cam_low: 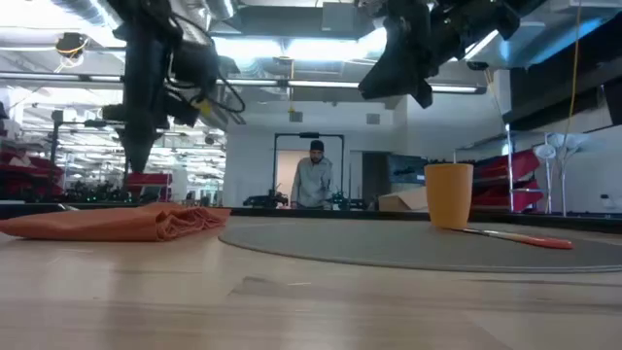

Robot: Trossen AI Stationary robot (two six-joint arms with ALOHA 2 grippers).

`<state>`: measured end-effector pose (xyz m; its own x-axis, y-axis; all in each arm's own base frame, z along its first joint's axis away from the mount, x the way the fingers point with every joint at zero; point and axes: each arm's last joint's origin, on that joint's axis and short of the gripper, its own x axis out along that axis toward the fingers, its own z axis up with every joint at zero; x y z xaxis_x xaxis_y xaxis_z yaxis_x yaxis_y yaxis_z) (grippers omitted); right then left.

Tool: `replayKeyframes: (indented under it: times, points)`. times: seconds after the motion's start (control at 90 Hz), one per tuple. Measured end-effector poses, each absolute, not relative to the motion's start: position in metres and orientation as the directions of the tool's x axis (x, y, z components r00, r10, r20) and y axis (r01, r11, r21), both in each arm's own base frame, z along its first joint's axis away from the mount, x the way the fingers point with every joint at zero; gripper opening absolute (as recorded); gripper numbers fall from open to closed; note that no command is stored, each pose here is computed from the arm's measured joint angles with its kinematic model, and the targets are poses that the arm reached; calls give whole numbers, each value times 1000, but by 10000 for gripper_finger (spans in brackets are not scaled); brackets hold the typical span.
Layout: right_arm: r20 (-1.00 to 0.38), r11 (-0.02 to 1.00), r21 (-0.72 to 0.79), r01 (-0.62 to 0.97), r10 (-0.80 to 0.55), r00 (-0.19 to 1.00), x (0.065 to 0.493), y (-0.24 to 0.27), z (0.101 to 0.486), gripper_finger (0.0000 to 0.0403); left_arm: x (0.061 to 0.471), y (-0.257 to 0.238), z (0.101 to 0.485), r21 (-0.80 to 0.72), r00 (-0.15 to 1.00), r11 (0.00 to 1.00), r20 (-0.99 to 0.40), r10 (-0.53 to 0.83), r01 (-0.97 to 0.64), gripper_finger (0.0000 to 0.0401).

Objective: Set table place
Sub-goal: Put the orange spoon on the gray mat

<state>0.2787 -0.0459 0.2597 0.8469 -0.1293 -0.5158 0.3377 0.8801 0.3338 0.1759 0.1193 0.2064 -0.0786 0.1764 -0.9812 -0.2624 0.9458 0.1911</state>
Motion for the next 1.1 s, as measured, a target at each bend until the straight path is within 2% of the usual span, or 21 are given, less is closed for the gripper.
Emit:
replayKeyframes:
  times: [0.333, 0.556, 0.933, 1.1]
  points:
    - [-515, 879, 336, 338, -129, 847, 279, -46, 260, 74, 183, 128, 186, 112, -124, 983, -988, 94, -149, 85]
    - [-516, 879, 336, 338, -128, 847, 279, -46, 260, 74, 190, 133, 164, 89, -149, 987, -987, 68, -134, 110]
    - [-515, 880, 340, 331, -120, 849, 279, -46, 260, 74, 186, 138, 127, 44, -224, 982, -975, 2, -183, 112]
    - [-515, 880, 340, 331, -120, 848, 279, -45, 260, 74, 186, 139, 130, 68, -228, 984, -973, 29, -165, 68]
